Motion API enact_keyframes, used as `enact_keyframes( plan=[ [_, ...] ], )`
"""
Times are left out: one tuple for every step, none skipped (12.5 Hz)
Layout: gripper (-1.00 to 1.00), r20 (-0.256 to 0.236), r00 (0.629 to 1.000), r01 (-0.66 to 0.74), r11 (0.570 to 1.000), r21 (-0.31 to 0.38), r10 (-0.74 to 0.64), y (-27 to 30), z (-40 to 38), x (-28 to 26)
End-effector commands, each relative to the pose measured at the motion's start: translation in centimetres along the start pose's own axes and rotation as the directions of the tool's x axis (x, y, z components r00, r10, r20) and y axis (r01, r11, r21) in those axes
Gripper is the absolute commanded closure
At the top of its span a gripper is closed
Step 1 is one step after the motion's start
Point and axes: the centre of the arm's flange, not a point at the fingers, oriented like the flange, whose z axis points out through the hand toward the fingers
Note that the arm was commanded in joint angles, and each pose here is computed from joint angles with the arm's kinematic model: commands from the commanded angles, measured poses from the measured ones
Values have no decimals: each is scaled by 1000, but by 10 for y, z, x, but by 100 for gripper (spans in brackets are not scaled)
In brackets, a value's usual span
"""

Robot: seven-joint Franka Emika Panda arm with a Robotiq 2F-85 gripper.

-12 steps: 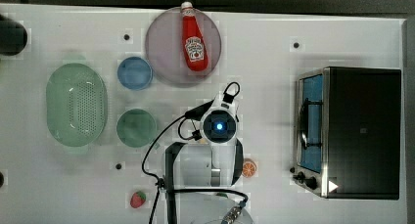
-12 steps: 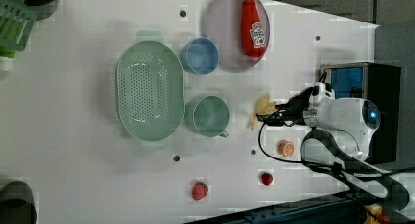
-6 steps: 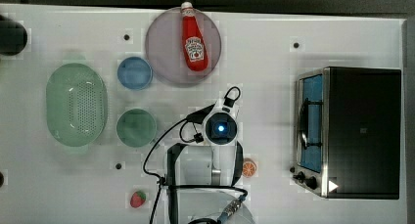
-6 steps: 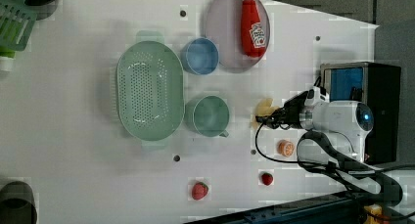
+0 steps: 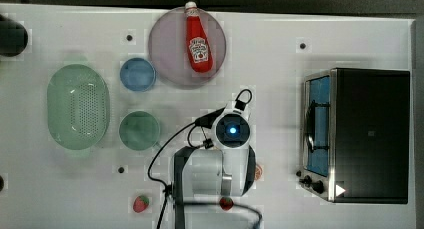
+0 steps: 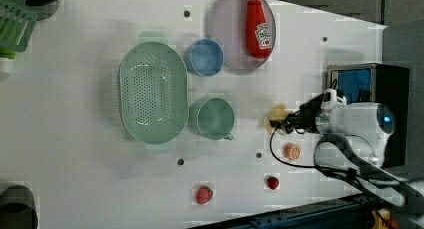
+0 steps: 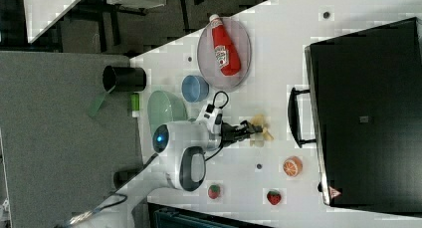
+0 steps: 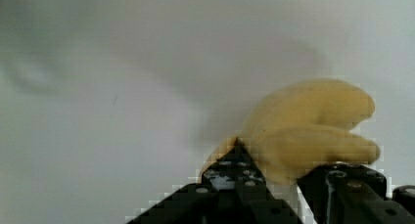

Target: Pick Banana and place it in mug.

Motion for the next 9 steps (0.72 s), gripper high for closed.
enact_keyframes(
  plan=[
    [36,-75,997,-7,1000,-30,5,14,-114,8],
    [36,-61,998,-5,1000,-22,3,11,-142,4],
    [36,-57,998,0,1000,-19,-1,6,-170,2],
    [36,-57,998,3,1000,-21,-4,-2,-194,0],
    [36,-58,998,-11,1000,-23,10,-10,-213,0],
    [36,-55,998,-41,999,-24,40,-21,-227,0],
    [36,-47,996,-71,997,-24,70,-34,-234,2],
    [36,-43,996,-85,996,-28,84,-49,-238,5],
    [36,-46,995,-88,996,-29,87,-66,-239,11]
  ],
)
